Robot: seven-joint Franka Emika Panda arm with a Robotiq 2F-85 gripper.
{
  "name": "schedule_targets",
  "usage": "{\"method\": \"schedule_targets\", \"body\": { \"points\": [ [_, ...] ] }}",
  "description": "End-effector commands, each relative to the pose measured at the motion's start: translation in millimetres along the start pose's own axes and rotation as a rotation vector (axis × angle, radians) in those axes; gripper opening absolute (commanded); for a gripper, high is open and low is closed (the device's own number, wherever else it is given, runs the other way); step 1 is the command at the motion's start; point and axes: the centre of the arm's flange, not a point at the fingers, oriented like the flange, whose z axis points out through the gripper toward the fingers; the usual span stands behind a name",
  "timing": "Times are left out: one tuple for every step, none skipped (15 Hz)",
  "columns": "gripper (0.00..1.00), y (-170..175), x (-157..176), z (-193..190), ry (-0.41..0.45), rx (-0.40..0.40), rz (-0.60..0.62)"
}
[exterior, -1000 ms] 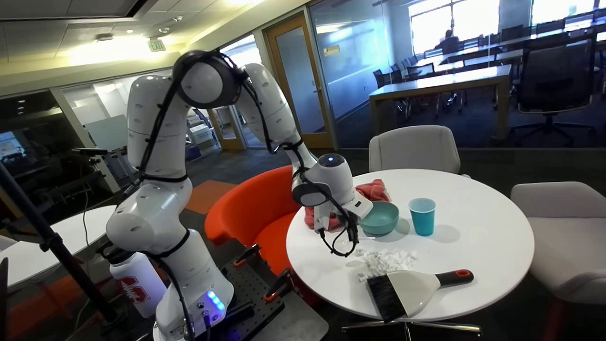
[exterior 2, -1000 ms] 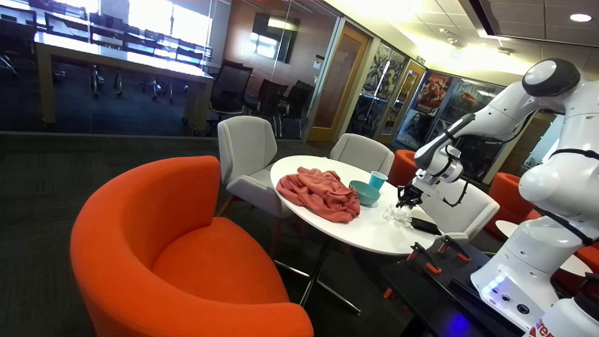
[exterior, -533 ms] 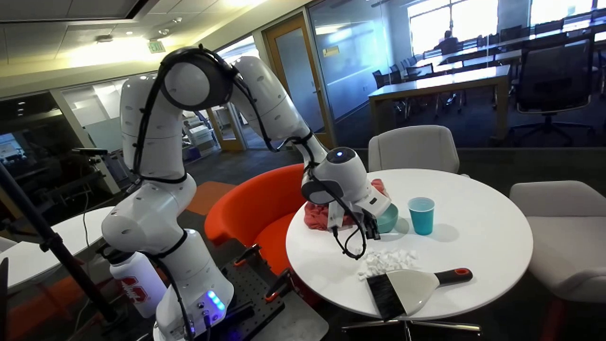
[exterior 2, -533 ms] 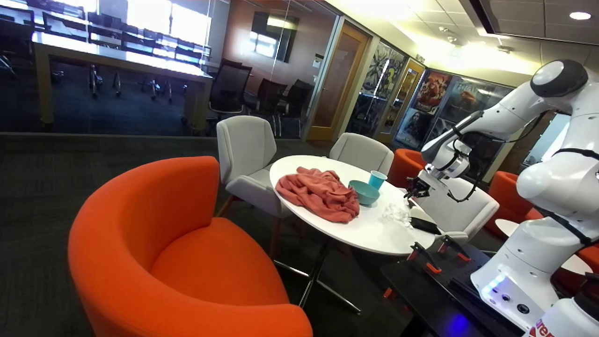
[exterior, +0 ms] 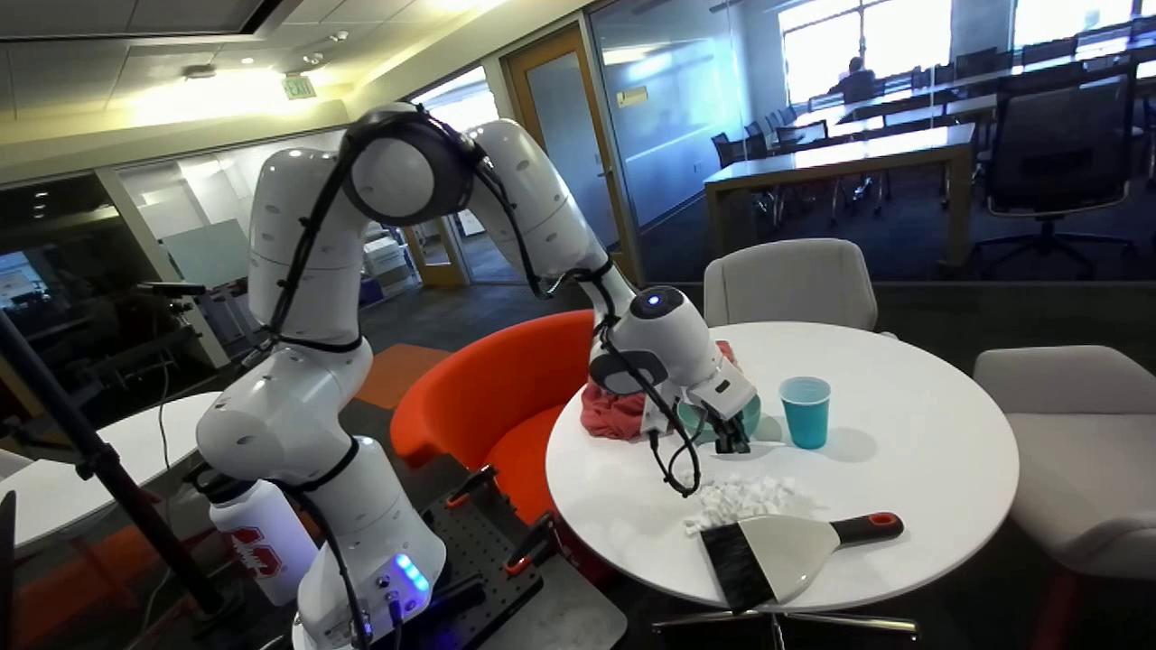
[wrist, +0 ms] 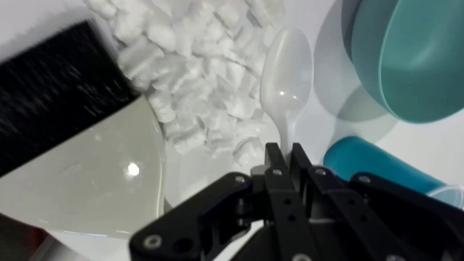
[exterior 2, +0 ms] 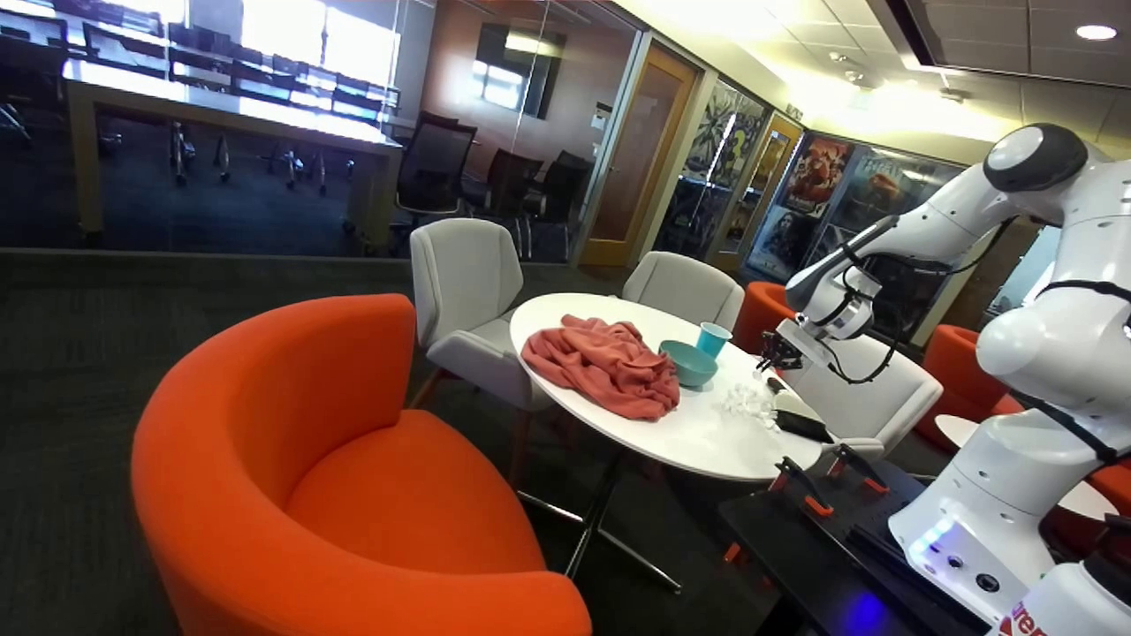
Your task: Move the white spoon forward
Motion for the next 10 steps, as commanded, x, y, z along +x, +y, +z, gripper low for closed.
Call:
{"method": "schedule_targets", "body": {
  "points": [
    [0.02,-31.1,60.7,47.4,0.111,0.033,0.159],
    [0.02,-36.8,76.9,55.3,0.132,0.044,0.199],
    [0.02,-42.9,94.1,61.5,0.158,0.053,0.238],
    [0.02,-48.1,108.8,66.2,0.188,0.056,0.275],
    [0.02,-53.5,125.3,68.8,0.222,0.061,0.312],
    [0.02,-57.2,140.0,69.7,0.258,0.062,0.349],
    [0.02,-61.9,155.4,73.1,0.293,0.063,0.386],
    [0.02,-66.1,167.7,74.2,0.33,0.064,0.425],
    [0.02,-70.4,179.2,78.7,0.367,0.064,0.463],
    [0.02,-74.7,188.4,81.8,0.404,0.06,0.501]
  ]
}}
